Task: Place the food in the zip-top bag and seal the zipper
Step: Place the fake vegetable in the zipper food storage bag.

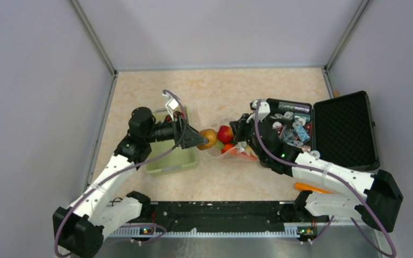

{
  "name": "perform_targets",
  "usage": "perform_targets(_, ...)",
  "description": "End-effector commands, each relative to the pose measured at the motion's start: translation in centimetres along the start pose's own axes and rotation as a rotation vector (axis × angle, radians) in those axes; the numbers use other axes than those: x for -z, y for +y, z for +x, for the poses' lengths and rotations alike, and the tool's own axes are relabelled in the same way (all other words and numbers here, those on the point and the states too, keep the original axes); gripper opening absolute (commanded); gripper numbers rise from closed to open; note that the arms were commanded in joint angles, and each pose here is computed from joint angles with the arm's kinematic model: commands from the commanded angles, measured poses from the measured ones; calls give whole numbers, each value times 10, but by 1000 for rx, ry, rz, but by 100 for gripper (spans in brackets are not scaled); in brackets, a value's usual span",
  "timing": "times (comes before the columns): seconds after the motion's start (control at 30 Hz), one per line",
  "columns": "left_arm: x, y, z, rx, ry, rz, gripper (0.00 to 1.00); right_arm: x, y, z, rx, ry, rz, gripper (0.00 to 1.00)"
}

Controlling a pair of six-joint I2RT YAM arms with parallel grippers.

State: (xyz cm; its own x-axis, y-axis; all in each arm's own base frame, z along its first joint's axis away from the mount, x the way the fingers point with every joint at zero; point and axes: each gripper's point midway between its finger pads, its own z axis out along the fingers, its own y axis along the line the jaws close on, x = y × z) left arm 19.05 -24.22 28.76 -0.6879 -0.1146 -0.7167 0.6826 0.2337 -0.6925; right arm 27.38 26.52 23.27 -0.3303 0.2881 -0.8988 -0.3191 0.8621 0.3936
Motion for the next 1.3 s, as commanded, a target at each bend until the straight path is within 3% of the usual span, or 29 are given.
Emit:
perform_targets(0.0, -17, -11, -8, -63, -5, 19, 22, 1, 13, -24, -48, -52, -36, 0)
perform_targets(0.2, -35, 8, -12, -20, -54, -82, 22, 3, 16, -23, -57, -47, -57, 0)
perform_targets(0.4, -56, 14, -10, 11, -30, -116, 24, 4, 22, -25, -67, -51, -82, 0)
perform_targets(0.47, -61, 29, -10, 25, -41, -210, 24, 4, 22, -25, -66, -48, -83, 0)
perform_targets(0.6, -61, 70, 13, 98, 55, -426, 23, 6, 21, -27, -65, -52, -81, 0)
perform_targets(0.77, -62, 79, 15, 73, 44, -515, 25, 9, 21, -32, -71, -70, -90, 0)
perform_targets(0.97, -65, 78, 14, 67, 70, -533, 35, 13, 20, -35, -70, -77, -90, 0)
perform_targets(1.1, -67, 69, 13, 62, 71, -509, 60, 14, 18, -36, -68, -81, -82, 0)
perform_targets(1.27, -64, 55, 3, 29, 44, -483, 70, 14, 17, -35, -72, -81, -84, 0)
